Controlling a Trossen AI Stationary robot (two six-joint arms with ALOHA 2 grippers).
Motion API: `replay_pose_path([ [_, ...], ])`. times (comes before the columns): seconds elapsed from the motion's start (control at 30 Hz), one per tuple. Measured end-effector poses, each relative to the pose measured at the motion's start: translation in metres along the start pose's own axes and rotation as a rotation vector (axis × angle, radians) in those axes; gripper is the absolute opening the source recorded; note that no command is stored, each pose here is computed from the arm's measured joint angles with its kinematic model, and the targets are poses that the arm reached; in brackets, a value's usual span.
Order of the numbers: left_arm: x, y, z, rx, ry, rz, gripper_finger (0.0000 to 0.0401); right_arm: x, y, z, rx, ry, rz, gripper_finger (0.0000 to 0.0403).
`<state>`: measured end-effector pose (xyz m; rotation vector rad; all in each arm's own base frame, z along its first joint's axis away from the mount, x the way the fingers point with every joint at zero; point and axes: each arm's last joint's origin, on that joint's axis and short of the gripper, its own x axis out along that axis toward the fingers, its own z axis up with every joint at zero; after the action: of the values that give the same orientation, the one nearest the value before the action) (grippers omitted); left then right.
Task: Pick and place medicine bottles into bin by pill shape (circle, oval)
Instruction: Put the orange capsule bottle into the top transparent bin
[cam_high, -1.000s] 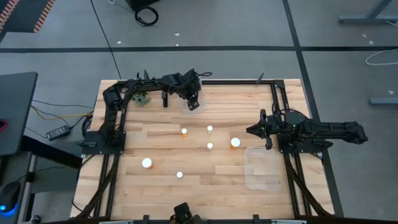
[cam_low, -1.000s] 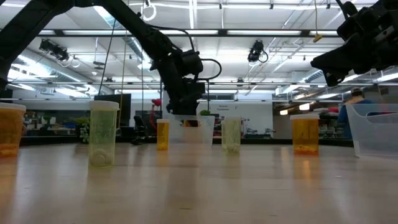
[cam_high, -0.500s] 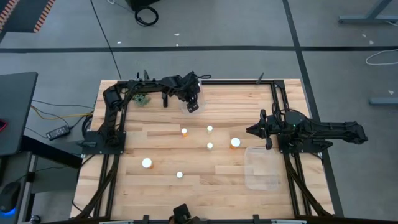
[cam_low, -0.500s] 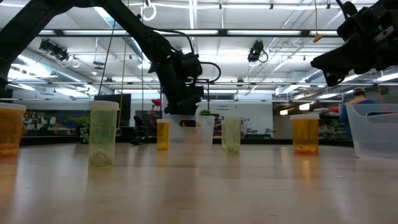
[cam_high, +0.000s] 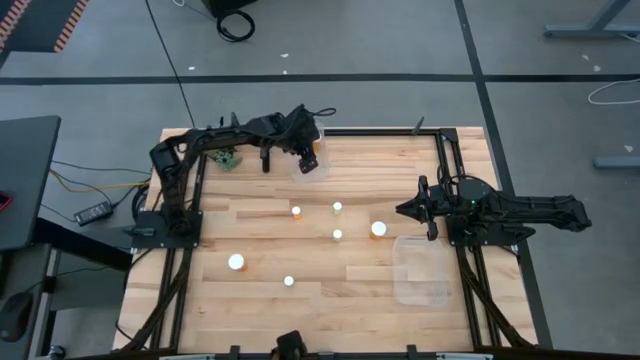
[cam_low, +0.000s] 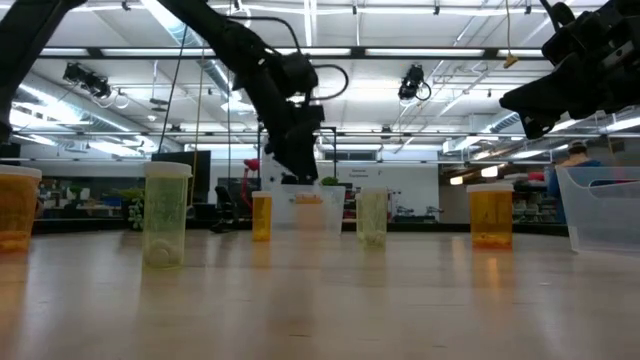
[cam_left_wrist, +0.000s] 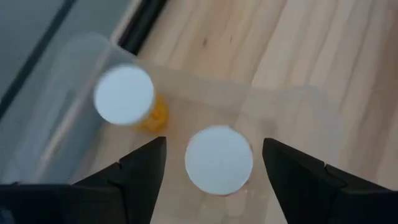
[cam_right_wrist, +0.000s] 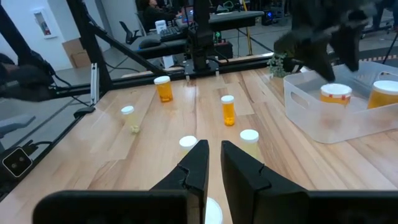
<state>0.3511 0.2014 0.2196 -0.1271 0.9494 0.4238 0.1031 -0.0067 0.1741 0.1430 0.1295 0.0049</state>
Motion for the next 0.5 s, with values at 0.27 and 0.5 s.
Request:
replay_pose_path([
  [0.27, -0.059, -0.038, 0.003, 0.195, 0.0, -0.101, 0.0271, 0.0, 0.0, 0.0, 0.0, 0.0, 0.0, 0.0049],
  [0.5, -0.098, -0.082, -0.02, 0.26, 0.182, -0.2, 0.0254, 0.0, 0.0, 0.0, 0.0, 0.0, 0.0, 0.0049],
])
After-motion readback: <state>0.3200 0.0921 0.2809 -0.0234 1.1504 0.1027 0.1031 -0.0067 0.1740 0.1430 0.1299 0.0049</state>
